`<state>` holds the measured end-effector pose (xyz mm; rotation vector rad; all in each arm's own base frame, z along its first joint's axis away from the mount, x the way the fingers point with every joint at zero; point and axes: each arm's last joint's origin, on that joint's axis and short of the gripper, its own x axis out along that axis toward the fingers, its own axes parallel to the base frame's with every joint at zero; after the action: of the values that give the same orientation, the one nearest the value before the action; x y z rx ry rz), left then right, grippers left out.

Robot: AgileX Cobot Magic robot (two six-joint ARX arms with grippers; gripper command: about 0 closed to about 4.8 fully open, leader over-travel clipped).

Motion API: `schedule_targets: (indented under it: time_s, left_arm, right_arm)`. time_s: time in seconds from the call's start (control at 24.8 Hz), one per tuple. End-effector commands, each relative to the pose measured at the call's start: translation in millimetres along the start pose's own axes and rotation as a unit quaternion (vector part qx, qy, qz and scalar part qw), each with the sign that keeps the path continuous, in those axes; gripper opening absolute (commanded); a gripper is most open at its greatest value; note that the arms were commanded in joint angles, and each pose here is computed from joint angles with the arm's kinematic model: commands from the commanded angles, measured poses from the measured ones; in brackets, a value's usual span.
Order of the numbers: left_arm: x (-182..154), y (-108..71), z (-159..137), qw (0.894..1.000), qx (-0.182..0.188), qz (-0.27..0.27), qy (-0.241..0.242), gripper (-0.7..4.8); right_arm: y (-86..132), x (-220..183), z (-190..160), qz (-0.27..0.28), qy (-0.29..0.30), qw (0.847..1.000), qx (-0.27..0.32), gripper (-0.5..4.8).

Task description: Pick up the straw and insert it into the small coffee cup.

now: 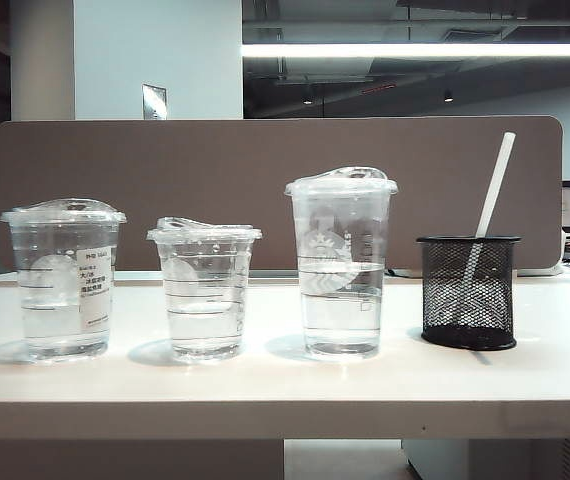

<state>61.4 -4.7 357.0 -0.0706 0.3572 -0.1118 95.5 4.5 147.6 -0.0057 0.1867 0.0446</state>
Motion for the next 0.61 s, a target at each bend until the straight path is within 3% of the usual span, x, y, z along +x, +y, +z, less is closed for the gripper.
schedule_targets:
  time_s: [0.04,0.12,0.16,0.2,0.28,0.44,0.61]
  left_arm:
    - [-49,-5.4,-3,0.994,0.000,-0.021,0.105,0.19]
    - [-75,-7.8,-4,0.990,0.000,-0.051,0.128,0.18]
    - [-94,-10.7,-1,0.989,0.001,-0.100,0.112,0.18]
    - [-116,-14.2,-1,0.982,0.033,-0.173,0.071,0.18]
    - [-144,-17.3,-5,0.968,0.076,-0.239,0.013,0.18]
    - [-179,-15.8,-25,0.964,0.098,-0.240,-0.059,0.18]
    - [-195,-14.6,-42,0.961,0.106,-0.239,-0.094,0.18]
  right_arm:
    - [0,1,-1,0.000,-0.002,1.000,-0.002,-0.01]
    - [0,1,-1,0.000,-0.002,1.000,-0.002,-0.01]
    - [0,1,-1,0.000,-0.002,1.000,-0.002,-0.01]
    - [0,1,-1,0.000,-0.002,1.000,-0.002,-0.01]
    - [0,1,-1,0.000,-0.002,1.000,-0.002,-0.01]
    - [0,1,-1,0.000,-0.002,1.000,-0.002,-0.01]
    - [0,1,-1,0.000,-0.002,1.000,-0.002,-0.01]
